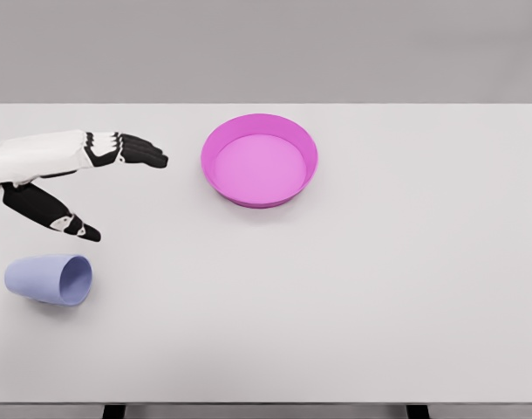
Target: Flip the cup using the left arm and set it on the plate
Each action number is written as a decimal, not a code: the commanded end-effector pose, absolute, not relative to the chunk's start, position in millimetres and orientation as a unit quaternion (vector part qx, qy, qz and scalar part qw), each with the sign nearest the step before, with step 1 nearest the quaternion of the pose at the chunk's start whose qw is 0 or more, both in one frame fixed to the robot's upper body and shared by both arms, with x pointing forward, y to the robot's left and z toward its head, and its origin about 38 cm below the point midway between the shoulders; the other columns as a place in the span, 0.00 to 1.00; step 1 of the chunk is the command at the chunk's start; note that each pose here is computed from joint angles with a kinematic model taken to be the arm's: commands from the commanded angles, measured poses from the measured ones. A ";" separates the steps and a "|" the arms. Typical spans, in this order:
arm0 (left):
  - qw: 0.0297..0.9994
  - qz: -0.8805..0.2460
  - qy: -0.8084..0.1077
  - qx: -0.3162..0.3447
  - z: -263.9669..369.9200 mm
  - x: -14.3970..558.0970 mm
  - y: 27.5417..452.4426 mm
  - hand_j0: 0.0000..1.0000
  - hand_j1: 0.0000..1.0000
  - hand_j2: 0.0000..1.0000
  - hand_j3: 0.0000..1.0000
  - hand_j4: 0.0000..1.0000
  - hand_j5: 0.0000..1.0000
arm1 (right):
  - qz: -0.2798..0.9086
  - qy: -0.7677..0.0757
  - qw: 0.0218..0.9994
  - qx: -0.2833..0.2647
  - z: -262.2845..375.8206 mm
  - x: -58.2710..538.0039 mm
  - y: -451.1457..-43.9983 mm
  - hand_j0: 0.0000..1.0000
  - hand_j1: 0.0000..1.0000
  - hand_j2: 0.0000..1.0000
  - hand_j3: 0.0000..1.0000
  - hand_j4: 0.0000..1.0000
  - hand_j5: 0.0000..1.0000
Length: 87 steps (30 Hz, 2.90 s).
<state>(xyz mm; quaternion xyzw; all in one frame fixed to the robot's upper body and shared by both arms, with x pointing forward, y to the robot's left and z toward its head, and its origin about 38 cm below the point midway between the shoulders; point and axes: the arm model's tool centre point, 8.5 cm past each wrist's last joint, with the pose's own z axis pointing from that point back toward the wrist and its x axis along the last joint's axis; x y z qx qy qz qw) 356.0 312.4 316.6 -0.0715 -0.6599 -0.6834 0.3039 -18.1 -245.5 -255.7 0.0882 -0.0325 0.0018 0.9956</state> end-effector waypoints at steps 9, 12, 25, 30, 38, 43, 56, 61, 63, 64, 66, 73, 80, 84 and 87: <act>0.385 -0.706 -0.593 -0.040 310.2 333.2 368.5 1.00 1.00 1.00 1.00 1.00 1.00 | 0.001 -0.029 0.996 0.088 -255.4 -22.2 -245.4 1.00 1.00 1.00 1.00 1.00 1.00; 0.415 -0.692 -0.589 -0.040 319.5 325.9 385.7 1.00 1.00 1.00 1.00 1.00 1.00 | 0.001 -0.028 0.996 0.088 -255.4 -22.4 -245.4 1.00 1.00 1.00 1.00 1.00 1.00; 0.507 -0.665 -0.541 -0.092 252.6 312.1 398.8 1.00 1.00 1.00 1.00 1.00 1.00 | 0.001 -0.029 0.996 0.088 -255.4 -22.2 -245.4 1.00 1.00 1.00 1.00 1.00 1.00; 0.505 -0.665 -0.542 -0.090 251.6 313.2 398.4 1.00 1.00 1.00 1.00 1.00 1.00 | 0.001 -0.028 0.996 0.088 -255.4 -22.4 -245.4 1.00 1.00 1.00 1.00 1.00 1.00; 0.540 -0.635 -0.550 -0.060 226.4 328.3 421.8 1.00 1.00 1.00 1.00 1.00 1.00 | 0.001 -0.028 0.996 0.088 -255.4 -22.4 -245.4 1.00 1.00 1.00 1.00 1.00 1.00; 0.569 -0.627 -0.527 -0.071 206.4 319.0 426.9 1.00 1.00 1.00 1.00 1.00 1.00 | 0.001 -0.028 0.996 0.088 -255.4 -22.4 -245.4 1.00 1.00 1.00 1.00 1.00 1.00; 0.566 -0.632 -0.524 -0.076 199.9 317.5 421.6 1.00 1.00 1.00 1.00 1.00 1.00 | 0.001 -0.027 0.996 0.088 -255.4 -22.9 -245.4 1.00 1.00 1.00 1.00 1.00 1.00; 0.570 -0.629 -0.524 -0.072 198.0 319.1 424.8 1.00 1.00 1.00 1.00 1.00 1.00 | 0.001 -0.027 0.996 0.088 -255.4 -22.9 -245.4 1.00 1.00 1.00 1.00 1.00 1.00; 0.575 -0.630 -0.517 -0.064 193.8 320.6 428.9 1.00 1.00 1.00 1.00 1.00 1.00 | 0.001 -0.028 0.996 0.088 -255.4 -22.4 -245.4 1.00 1.00 1.00 1.00 1.00 1.00; 0.575 -0.630 -0.519 -0.063 189.6 322.2 428.1 1.00 1.00 1.00 1.00 1.00 1.00 | 0.001 -0.028 0.996 0.088 -255.4 -22.4 -245.4 1.00 1.00 1.00 1.00 1.00 1.00; 0.581 -0.634 -0.508 -0.053 188.2 323.5 430.1 1.00 1.00 1.00 1.00 1.00 1.00 | 0.001 -0.028 0.996 0.088 -255.4 -22.4 -245.4 1.00 1.00 1.00 1.00 1.00 1.00; 0.589 -0.628 -0.505 -0.061 176.2 325.0 422.4 1.00 1.00 1.00 1.00 1.00 1.00 | 0.001 -0.027 0.996 0.088 -255.4 -22.9 -245.4 1.00 1.00 1.00 1.00 1.00 1.00; 0.608 -0.622 -0.490 -0.059 170.7 324.1 424.7 0.85 0.85 0.85 0.85 0.85 0.85 | 0.001 -0.027 0.996 0.088 -255.4 -22.9 -245.4 1.00 1.00 1.00 1.00 1.00 1.00; 0.623 -0.617 -0.478 -0.057 164.9 322.1 427.6 0.80 0.80 0.80 0.80 0.80 0.80 | 0.001 -0.028 0.996 0.088 -255.4 -22.4 -245.4 1.00 1.00 1.00 1.00 1.00 1.00; 0.631 -0.612 -0.474 -0.056 164.7 323.0 428.6 0.68 0.68 0.68 0.68 0.68 0.68 | 0.001 -0.028 0.996 0.088 -255.4 -22.4 -245.4 1.00 1.00 1.00 1.00 1.00 1.00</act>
